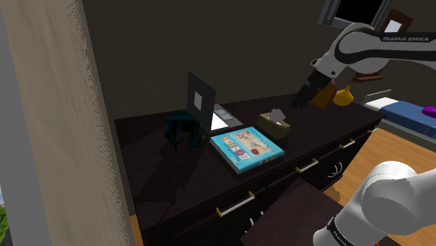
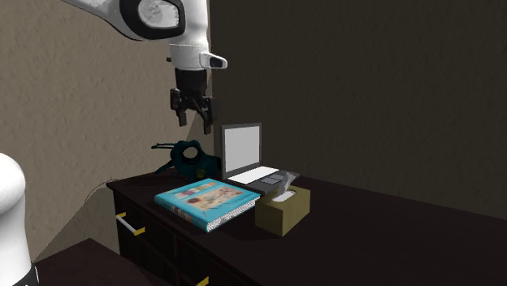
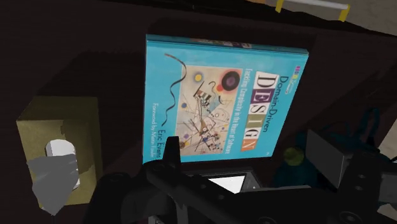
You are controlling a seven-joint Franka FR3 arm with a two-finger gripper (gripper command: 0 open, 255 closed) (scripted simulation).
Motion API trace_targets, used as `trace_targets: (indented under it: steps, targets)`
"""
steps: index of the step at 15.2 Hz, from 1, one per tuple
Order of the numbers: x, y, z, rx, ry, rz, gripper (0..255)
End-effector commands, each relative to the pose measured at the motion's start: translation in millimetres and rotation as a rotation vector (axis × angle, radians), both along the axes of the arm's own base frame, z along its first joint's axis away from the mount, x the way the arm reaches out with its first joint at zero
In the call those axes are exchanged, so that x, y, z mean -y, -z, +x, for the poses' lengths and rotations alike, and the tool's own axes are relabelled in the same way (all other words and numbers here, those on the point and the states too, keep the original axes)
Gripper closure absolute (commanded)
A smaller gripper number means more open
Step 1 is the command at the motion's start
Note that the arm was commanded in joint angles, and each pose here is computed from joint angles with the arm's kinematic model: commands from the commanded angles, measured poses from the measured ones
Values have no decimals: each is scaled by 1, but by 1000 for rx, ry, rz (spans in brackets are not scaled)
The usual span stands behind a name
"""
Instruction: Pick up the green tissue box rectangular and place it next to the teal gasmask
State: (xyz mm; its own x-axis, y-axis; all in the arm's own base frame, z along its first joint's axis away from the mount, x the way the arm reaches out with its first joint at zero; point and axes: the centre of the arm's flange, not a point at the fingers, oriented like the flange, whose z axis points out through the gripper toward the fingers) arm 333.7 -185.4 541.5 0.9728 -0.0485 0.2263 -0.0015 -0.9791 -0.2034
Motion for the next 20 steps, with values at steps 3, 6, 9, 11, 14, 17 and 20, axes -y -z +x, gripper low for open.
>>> trace_targets:
  steps: [3, 6, 9, 11, 14, 17, 20]
  targets:
    - [51, 30, 11, 54, -3, 45, 0]
    - [87, 52, 21, 93, -6, 80, 0]
    - [122, 76, 32, 133, -8, 116, 0]
    - [144, 92, 40, 159, -10, 139, 0]
    - [178, 117, 53, 198, -13, 174, 0]
    - [211, 142, 67, 237, -15, 209, 0]
    - [242, 168, 82, 276, -18, 244, 0]
